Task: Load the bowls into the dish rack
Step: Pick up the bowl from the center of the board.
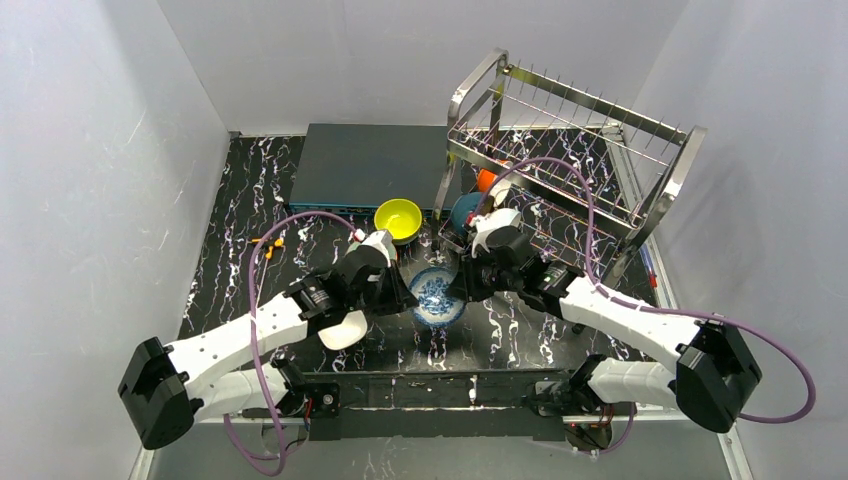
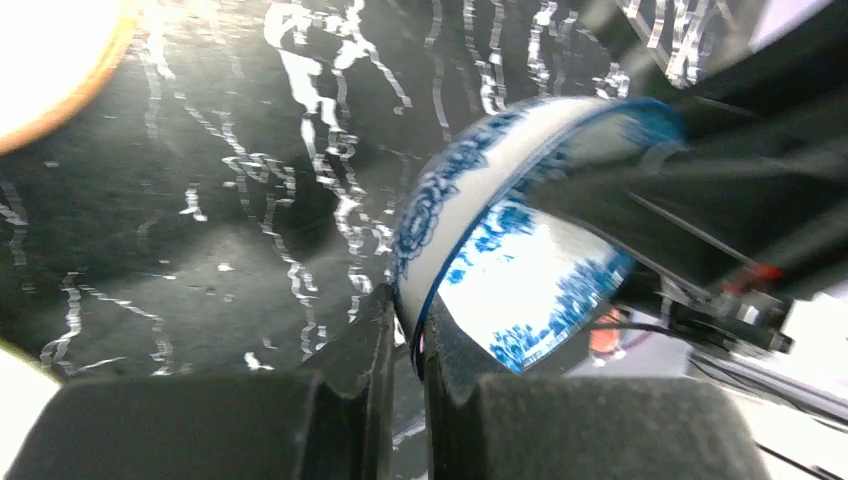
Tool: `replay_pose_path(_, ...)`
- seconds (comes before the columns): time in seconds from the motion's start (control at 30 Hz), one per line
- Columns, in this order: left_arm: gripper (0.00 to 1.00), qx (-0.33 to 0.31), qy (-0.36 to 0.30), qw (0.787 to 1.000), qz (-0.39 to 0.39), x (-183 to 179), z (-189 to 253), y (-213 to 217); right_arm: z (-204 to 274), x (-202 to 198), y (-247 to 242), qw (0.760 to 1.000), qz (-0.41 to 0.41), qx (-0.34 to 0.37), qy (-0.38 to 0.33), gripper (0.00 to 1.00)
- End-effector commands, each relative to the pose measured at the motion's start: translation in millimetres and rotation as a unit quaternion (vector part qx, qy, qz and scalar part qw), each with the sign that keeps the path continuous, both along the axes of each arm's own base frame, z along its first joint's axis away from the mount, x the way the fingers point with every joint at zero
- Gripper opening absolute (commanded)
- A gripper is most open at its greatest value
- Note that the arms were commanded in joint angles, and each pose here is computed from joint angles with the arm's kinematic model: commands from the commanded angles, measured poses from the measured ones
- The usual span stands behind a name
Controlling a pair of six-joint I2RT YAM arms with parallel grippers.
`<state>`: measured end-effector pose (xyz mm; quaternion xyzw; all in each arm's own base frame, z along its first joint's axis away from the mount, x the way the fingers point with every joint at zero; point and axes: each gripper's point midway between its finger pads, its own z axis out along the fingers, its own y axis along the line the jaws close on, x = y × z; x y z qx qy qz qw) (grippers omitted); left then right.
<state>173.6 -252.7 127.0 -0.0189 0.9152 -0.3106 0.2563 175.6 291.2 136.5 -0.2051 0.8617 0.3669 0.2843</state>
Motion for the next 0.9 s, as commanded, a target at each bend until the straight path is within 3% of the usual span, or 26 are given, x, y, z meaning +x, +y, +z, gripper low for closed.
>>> replay_pose_path(0.0, 0.15, -0.039, -0.030, 0.999, 0.003, 8.3, 27.8, -9.6, 15.2, -8.3, 9.0, 0.999, 0.030, 0.023, -0.002, 0.10)
replay_pose_path(0.07, 0.36, -0.050, -0.031, 0.998, -0.003, 5.5, 29.0, -11.0, 17.2, -7.1, 6.4, 0.999, 0.025, 0.021, -0.008, 0.01)
replay_pose_path(0.13, 0.53, -0.068, -0.032, 0.997, -0.015, 1.2, 31.4, -14.5, 19.1, -5.9, 3.3, 1.000, 0.020, 0.018, -0.014, 0.01)
replay_pose_path(0.3, 0.80, -0.108, -0.040, 0.993, -0.016, -2.9, 32.7, -16.6, 25.3, -5.2, -0.8, 0.999, 0.020, 0.020, -0.034, 0.01)
replay_pose_path(0.57, 0.98, -0.231, -0.091, 0.968, -0.033, -6.9, 74.1, -21.3, 57.1, -5.4, -3.5, 0.995, 0.028, 0.046, -0.079, 0.01)
replay_pose_path(0.87, 0.98, -0.308, -0.164, 0.931, -0.107, -28.6, 122.7, -23.2, 114.5, -3.4, -9.4, 0.983, 0.031, 0.089, -0.160, 0.01)
